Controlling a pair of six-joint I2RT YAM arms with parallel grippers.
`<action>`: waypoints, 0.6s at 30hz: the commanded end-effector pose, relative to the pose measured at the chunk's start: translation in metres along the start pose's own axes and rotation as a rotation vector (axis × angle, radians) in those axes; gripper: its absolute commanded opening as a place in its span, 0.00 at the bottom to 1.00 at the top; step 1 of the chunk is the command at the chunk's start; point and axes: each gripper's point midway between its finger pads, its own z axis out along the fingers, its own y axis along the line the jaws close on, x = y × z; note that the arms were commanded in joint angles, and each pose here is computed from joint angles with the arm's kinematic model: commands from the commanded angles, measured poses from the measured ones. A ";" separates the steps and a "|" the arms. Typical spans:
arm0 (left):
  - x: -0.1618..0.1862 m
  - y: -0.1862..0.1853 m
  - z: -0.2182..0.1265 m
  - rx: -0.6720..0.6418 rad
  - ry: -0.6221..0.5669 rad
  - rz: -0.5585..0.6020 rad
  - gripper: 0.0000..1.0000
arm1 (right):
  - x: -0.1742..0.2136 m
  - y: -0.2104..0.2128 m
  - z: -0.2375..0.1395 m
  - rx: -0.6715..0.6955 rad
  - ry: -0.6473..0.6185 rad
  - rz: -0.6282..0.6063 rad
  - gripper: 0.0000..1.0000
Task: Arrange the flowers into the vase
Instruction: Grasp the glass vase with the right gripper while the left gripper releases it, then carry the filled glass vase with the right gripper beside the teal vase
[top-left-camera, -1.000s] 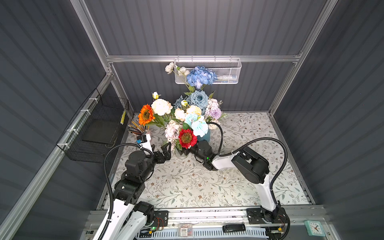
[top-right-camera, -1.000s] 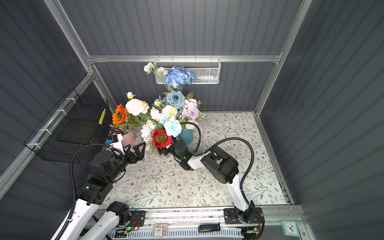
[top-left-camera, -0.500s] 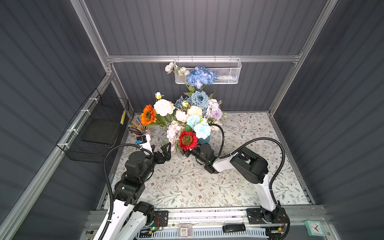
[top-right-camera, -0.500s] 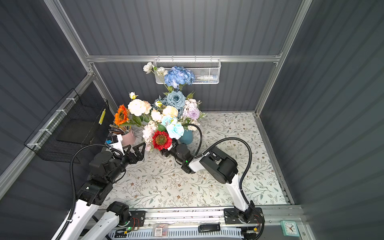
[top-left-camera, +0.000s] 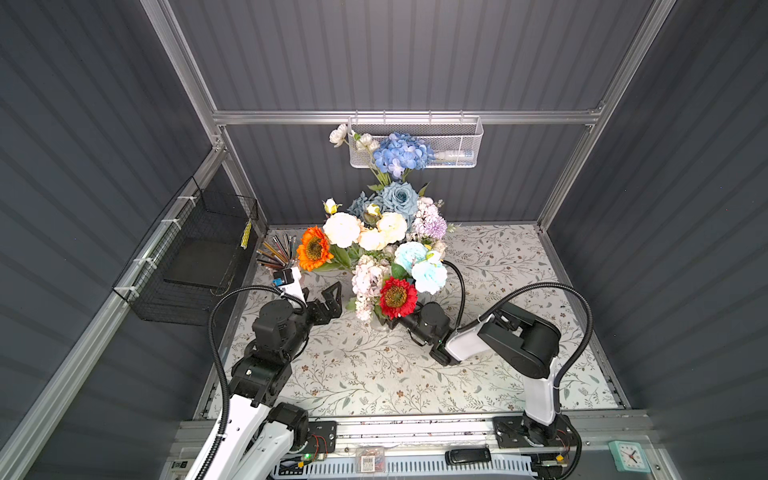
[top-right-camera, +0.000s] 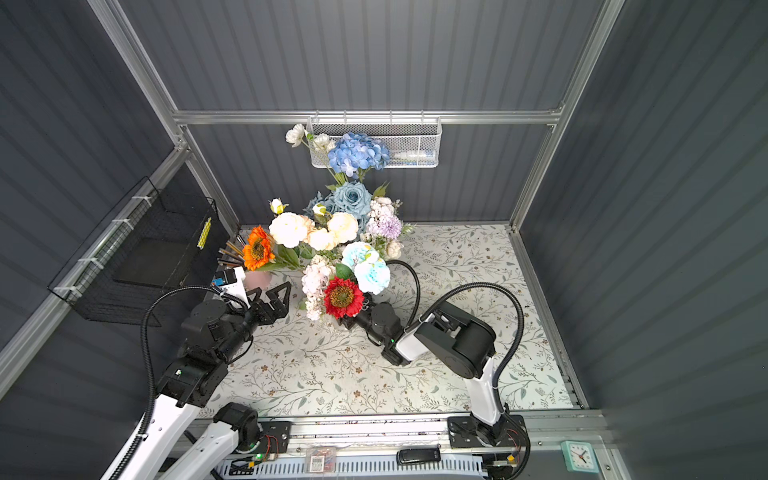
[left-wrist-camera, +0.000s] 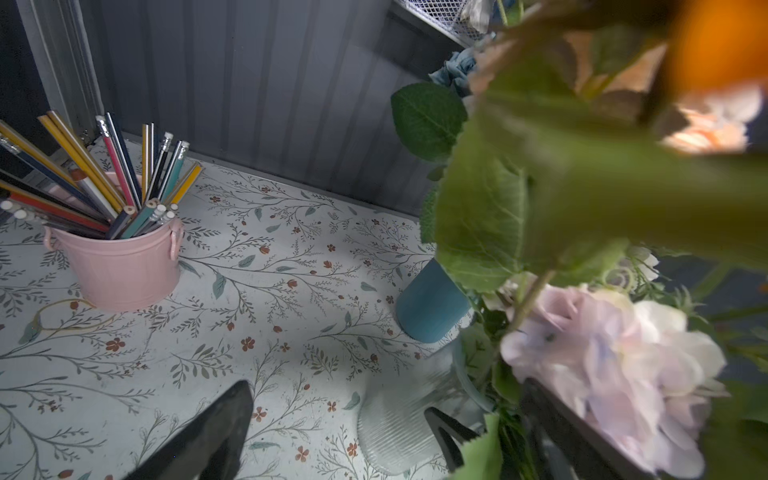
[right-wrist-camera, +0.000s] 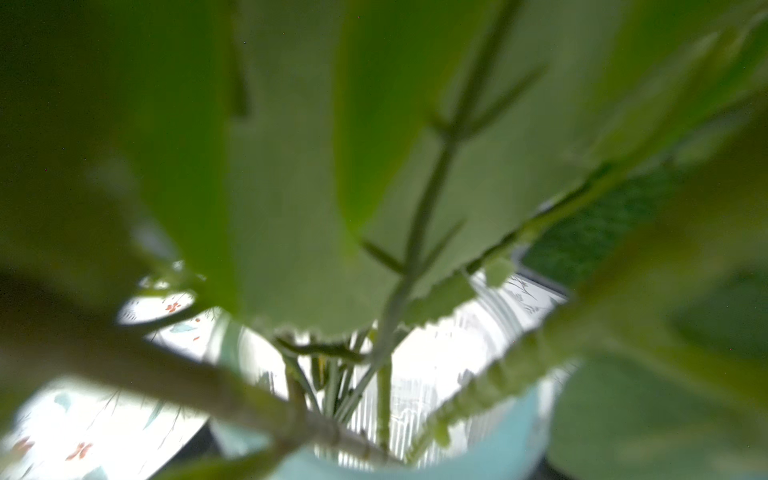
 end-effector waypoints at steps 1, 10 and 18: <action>0.002 0.005 0.005 -0.016 -0.011 -0.005 1.00 | -0.007 -0.010 -0.018 0.057 -0.028 -0.023 0.55; 0.020 0.003 0.029 0.020 0.015 -0.018 1.00 | 0.006 -0.049 -0.065 0.202 0.047 -0.014 0.55; 0.027 0.001 0.049 0.045 0.025 -0.016 1.00 | 0.001 -0.067 -0.097 0.281 0.061 -0.047 0.55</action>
